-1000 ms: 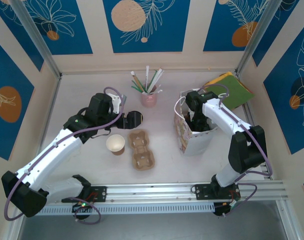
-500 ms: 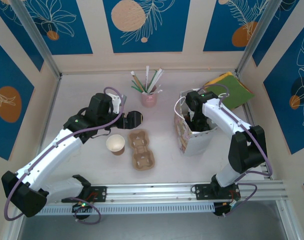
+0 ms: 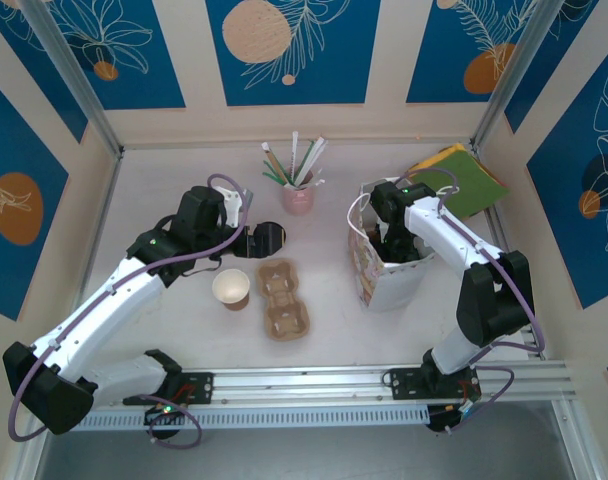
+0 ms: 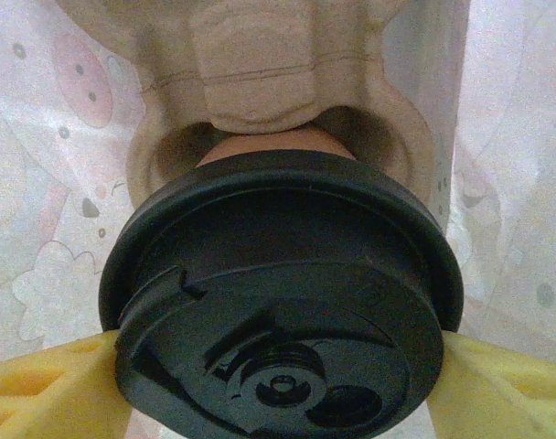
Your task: Pack the takeout coffee
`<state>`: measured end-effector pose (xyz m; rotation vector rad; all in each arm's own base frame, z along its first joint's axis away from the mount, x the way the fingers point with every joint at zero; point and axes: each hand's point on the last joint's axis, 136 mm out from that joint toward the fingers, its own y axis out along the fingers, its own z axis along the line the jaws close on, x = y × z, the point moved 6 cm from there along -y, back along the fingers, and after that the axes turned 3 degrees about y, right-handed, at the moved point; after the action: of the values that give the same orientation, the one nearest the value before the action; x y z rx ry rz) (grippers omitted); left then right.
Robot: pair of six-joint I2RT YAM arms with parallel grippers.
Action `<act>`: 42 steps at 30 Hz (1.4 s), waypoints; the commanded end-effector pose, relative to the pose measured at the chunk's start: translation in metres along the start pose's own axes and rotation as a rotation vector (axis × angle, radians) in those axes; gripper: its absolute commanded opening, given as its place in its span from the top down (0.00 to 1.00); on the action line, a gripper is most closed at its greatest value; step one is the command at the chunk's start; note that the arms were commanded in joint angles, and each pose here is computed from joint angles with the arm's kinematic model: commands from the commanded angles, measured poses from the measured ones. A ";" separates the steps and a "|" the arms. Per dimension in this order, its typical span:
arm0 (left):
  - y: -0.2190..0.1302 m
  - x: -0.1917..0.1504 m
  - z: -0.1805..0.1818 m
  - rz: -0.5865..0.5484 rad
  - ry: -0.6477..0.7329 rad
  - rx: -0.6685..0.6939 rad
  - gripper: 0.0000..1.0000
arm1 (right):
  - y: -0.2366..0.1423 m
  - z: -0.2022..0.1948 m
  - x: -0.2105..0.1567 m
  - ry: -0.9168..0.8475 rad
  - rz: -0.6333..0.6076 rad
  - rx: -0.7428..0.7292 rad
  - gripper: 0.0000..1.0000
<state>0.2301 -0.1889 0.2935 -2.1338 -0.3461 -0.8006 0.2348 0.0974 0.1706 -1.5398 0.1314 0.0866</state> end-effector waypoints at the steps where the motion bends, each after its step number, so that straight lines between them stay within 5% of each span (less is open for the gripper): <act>1: 0.000 0.001 -0.001 -0.009 -0.004 -0.024 0.00 | -0.001 -0.002 -0.005 0.018 0.009 -0.003 0.22; 42: -0.003 0.001 -0.002 -0.018 -0.011 -0.028 0.00 | -0.008 -0.003 -0.013 0.026 -0.007 0.001 0.17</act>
<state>0.2299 -0.1888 0.2914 -2.1375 -0.3482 -0.7850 0.2334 0.0970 0.1759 -1.5340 0.1276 0.0575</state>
